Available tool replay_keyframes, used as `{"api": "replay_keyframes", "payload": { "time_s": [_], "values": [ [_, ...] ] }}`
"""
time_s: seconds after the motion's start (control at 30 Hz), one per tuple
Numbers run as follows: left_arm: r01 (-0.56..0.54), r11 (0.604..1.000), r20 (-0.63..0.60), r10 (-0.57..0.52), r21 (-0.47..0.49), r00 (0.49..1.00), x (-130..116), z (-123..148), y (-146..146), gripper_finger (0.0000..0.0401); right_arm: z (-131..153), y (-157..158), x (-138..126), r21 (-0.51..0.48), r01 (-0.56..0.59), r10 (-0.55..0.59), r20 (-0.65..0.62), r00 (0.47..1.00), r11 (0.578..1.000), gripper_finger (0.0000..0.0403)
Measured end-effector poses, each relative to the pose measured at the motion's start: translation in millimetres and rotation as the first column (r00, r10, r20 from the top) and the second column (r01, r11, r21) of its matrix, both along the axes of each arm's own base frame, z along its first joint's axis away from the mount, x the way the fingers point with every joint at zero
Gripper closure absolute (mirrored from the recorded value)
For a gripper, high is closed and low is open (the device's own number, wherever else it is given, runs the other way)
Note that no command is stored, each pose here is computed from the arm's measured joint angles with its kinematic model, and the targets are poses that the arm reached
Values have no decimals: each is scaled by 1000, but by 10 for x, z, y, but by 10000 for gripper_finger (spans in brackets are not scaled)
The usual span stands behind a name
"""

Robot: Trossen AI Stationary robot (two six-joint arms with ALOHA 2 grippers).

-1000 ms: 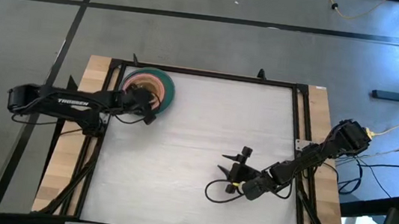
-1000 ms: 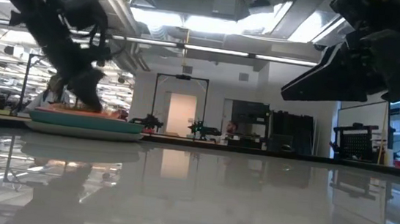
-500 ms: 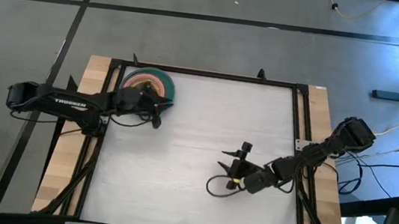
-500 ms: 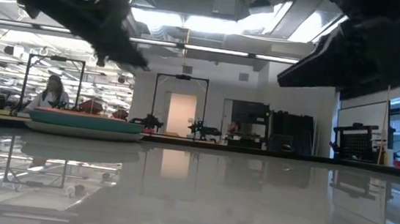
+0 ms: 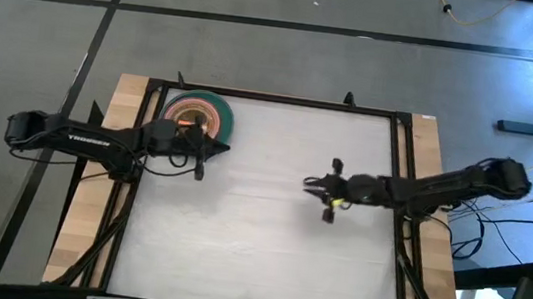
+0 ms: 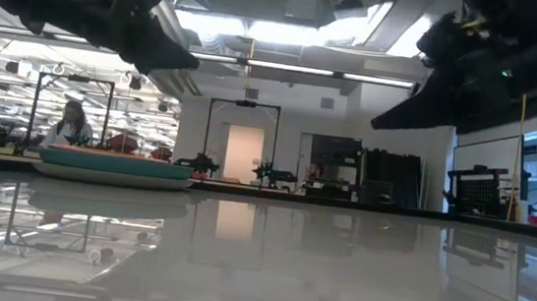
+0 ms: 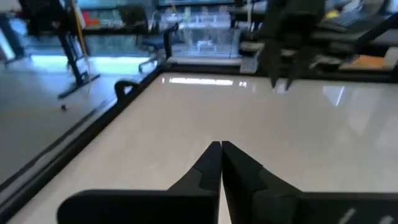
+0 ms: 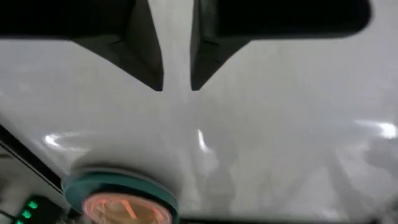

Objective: Stack plastic plates
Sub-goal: Return to Home Position

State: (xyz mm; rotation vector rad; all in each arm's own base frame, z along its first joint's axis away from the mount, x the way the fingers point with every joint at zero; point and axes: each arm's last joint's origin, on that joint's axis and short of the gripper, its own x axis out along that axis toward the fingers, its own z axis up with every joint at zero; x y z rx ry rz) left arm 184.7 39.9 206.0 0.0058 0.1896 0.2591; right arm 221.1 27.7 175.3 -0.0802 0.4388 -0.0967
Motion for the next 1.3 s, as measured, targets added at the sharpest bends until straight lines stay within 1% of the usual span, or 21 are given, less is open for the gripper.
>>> {"api": "replay_keyframes", "payload": {
  "time_s": [0.07,0.2,0.33,0.53,0.6,0.7,0.8,0.87,0.97,1.03,1.1,1.13,1.23,1.3],
  "values": [
    [12,1000,12,-12,14,1000,-8,27,-15,396,-5,-112,-120,31,-22,20,55,998,999,342],
    [15,1000,-13,-15,19,1000,-22,7,-22,400,2,-284,-367,70,-33,21,167,986,997,377],
    [16,999,27,-17,47,999,-71,-85,-31,398,12,-391,-579,100,-40,14,248,969,994,400],
    [15,997,143,-25,72,989,-294,-271,-76,400,25,-482,-821,125,-65,27,289,957,990,394],
    [12,997,181,-25,78,983,-371,-290,-91,400,1,-506,-891,145,-44,4,266,964,988,397],
    [-6,996,222,-13,84,975,-481,-339,-109,400,21,-529,-977,149,-12,-29,272,962,989,401],
    [-5,997,219,-13,80,976,-537,-352,-120,400,61,-519,-1055,141,-10,-34,307,951,990,400],
    [-3,997,223,-13,72,975,-564,-345,-126,400,66,-509,-1096,127,-10,-36,360,932,992,398],
    [-2,998,230,-14,67,973,-590,-335,-131,400,-22,-498,-1152,135,-7,-50,415,908,991,398],
    [-1,998,225,-13,63,974,-603,-338,-134,400,-106,-491,-1183,158,-1,-64,410,910,987,398],
    [-1,998,225,-13,63,974,-614,-336,-136,400,-125,-489,-1213,172,20,-88,397,914,985,398],
    [-1,998,222,-13,63,975,-618,-339,-137,400,-109,-491,-1220,181,27,-101,414,905,983,398],
    [-1,998,226,-12,59,974,-627,-335,-139,400,-84,-487,-1236,176,23,-99,441,892,984,398],
    [5,999,224,-14,41,975,-631,-341,-141,400,-73,-487,-1244,165,29,-102,453,886,986,397]
  ]
}}
